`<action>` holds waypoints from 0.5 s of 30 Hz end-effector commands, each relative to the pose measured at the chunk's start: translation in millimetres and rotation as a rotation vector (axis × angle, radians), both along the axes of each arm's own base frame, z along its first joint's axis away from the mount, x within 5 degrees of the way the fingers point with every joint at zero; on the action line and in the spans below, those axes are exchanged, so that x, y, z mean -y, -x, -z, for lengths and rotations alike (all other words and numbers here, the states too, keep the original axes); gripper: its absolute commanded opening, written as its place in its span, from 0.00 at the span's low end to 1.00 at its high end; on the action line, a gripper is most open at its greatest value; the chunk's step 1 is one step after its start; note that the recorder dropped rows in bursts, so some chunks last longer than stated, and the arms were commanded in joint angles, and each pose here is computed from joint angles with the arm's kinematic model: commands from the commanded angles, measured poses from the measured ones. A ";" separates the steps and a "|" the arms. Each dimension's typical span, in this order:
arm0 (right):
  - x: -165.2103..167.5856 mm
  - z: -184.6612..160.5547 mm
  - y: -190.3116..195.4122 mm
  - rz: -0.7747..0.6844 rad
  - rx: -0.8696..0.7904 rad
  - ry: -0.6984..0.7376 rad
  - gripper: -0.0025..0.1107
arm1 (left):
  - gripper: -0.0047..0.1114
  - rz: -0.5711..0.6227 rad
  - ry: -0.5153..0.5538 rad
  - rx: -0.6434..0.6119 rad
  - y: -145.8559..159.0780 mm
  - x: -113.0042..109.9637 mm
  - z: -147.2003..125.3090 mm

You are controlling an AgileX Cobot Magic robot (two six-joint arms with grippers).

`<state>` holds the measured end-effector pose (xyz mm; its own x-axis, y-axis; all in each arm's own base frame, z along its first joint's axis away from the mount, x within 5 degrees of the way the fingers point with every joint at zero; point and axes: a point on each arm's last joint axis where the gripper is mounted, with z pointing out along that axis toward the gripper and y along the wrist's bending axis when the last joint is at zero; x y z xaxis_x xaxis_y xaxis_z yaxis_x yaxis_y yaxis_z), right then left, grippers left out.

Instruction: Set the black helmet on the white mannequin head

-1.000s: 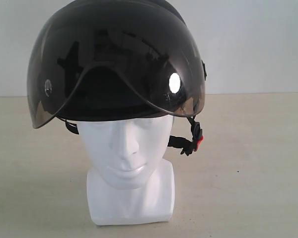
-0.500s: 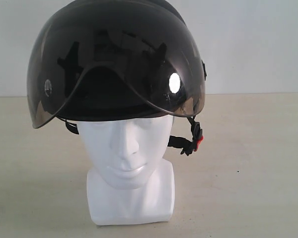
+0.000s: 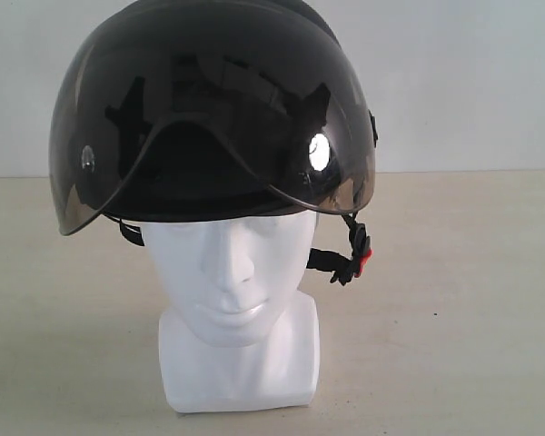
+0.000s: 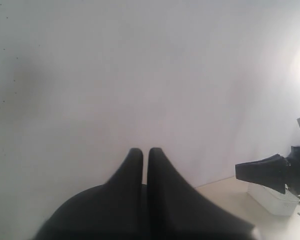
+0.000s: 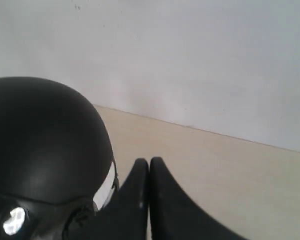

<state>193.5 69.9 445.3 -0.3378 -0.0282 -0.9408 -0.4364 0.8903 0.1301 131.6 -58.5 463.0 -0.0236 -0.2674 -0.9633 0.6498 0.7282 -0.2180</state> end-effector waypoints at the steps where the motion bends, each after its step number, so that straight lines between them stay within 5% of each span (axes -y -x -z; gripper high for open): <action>1: 11.0 -0.7 -4.8 0.003 -0.004 -0.211 0.02 | 0.08 0.009 -0.002 0.002 0.5 0.9 -1.5; 6: 18.1 12.1 -14.7 0.024 -0.045 -0.244 0.02 | 0.08 0.009 -0.002 0.002 0.5 0.9 -1.5; 11: 7.3 36.3 -22.0 -0.100 -0.273 -0.229 0.02 | 0.08 0.009 -0.002 0.002 0.5 0.9 -1.5; 15: 15.2 27.5 -18.2 -0.042 -0.291 -0.124 0.02 | 0.08 0.011 -0.003 0.002 0.6 1.1 -1.4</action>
<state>216.2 61.0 409.3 -0.5847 0.1019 -0.8048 -0.4292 0.8030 0.4135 131.5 -58.7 463.0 -0.0244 -0.2667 -0.9635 0.6511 0.7271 -0.2178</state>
